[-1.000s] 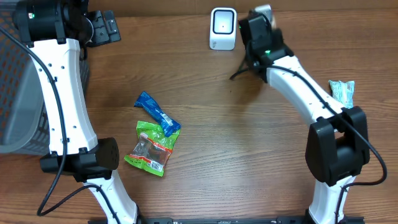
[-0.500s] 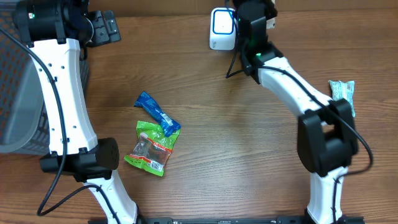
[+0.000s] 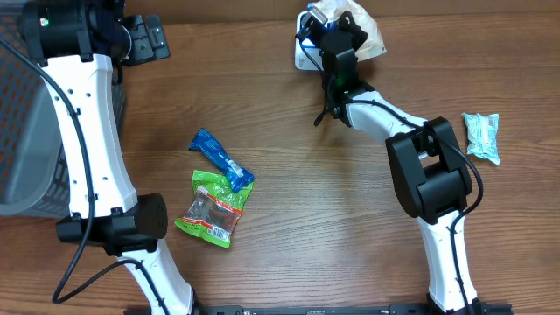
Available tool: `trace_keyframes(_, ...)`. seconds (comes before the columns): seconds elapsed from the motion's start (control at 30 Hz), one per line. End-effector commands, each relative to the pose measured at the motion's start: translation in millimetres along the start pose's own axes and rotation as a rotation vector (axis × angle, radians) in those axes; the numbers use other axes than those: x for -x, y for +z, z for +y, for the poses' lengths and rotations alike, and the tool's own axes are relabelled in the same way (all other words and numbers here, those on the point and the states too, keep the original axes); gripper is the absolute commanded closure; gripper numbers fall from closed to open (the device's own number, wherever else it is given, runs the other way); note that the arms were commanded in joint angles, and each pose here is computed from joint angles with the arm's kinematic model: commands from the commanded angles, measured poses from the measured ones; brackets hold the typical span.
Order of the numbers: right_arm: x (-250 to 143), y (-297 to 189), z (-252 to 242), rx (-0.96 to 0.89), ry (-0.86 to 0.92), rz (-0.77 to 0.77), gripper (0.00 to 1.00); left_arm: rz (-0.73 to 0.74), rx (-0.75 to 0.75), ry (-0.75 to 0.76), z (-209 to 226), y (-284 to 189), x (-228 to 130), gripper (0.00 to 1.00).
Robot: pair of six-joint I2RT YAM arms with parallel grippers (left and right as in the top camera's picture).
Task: Scan the item barcode
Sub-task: 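Hold the beige bag's label face against the white scanner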
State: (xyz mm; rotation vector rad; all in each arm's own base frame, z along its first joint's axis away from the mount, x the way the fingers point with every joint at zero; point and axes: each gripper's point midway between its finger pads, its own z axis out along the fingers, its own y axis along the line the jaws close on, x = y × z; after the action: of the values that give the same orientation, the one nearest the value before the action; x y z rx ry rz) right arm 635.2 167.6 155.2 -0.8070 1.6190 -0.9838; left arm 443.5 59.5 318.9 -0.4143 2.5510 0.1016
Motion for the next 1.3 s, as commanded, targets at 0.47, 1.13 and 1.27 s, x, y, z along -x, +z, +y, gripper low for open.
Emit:
trace_keyframes(0.47, 34.2, -10.9, -5.3, 0.006, 0.008, -0.105, 0.96, -0.036, -0.008, 0.014, -1.7, -14.0, 3.4, 0.0)
trace_keyframes(1.13, 23.5, -8.9, 23.3, 0.087, -0.046, -0.08, 0.96, -0.037, -0.008, 0.014, -1.6, -14.0, 3.4, 0.0)
trace_keyframes(1.27, 24.7, -8.6, 21.1, 0.078, -0.04, -0.085, 0.96, -0.037, -0.009, 0.015, -1.8, -14.2, 3.4, 0.0)
